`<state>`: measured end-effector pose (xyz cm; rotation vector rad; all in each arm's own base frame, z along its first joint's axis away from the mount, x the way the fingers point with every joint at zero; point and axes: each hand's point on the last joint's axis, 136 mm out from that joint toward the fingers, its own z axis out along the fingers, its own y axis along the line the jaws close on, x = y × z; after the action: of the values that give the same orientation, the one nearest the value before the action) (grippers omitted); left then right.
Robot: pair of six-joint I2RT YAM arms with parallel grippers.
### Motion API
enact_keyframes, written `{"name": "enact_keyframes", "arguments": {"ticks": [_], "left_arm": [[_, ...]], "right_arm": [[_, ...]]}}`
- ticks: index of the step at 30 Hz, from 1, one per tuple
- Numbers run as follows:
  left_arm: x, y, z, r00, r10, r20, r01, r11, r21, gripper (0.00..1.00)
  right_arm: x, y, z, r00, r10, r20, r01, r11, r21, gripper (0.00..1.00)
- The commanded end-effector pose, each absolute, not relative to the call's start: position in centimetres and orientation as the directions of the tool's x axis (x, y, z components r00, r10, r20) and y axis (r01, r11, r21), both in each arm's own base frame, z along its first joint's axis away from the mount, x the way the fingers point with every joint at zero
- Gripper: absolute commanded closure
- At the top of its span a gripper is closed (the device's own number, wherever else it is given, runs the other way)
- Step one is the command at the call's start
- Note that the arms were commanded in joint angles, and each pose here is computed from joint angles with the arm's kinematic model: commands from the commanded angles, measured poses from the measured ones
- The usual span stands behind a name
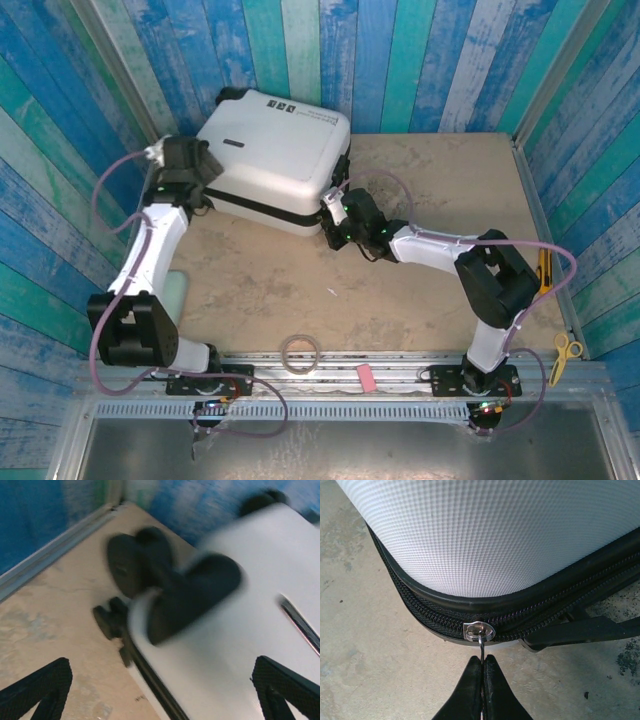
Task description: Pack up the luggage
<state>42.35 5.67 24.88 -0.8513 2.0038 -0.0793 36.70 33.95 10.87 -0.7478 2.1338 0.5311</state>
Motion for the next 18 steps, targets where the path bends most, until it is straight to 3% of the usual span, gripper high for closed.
{"name": "enact_keyframes", "arguments": {"ticks": [1, 6, 9, 18], "left_arm": [[41.2, 8.1, 24.2, -0.246, -0.776, -0.58, -0.594, 0.594, -0.542, 0.07], [43.7, 9.0, 23.4, -0.28, -0.841, -0.464, -0.581, 0.533, -0.615, 0.06], [45.6, 8.2, 22.3, -0.345, -0.853, -0.392, -0.586, 0.522, -0.62, 0.0], [47.1, 7.1, 19.3, -0.403, -0.871, -0.283, -0.612, 0.486, -0.624, 0.13]], "right_arm": [[37.2, 32.9, 12.2, -0.48, -0.314, -0.819, -0.65, 0.755, 0.091, 1.0], [36.6, 33.0, 11.9, -0.47, -0.341, -0.814, -0.676, 0.732, 0.083, 1.0], [36.4, 32.8, 11.7, -0.463, -0.355, -0.812, -0.683, 0.727, 0.071, 1.0], [36.1, 32.4, 11.1, -0.448, -0.389, -0.805, -0.697, 0.716, 0.042, 1.0]]}}
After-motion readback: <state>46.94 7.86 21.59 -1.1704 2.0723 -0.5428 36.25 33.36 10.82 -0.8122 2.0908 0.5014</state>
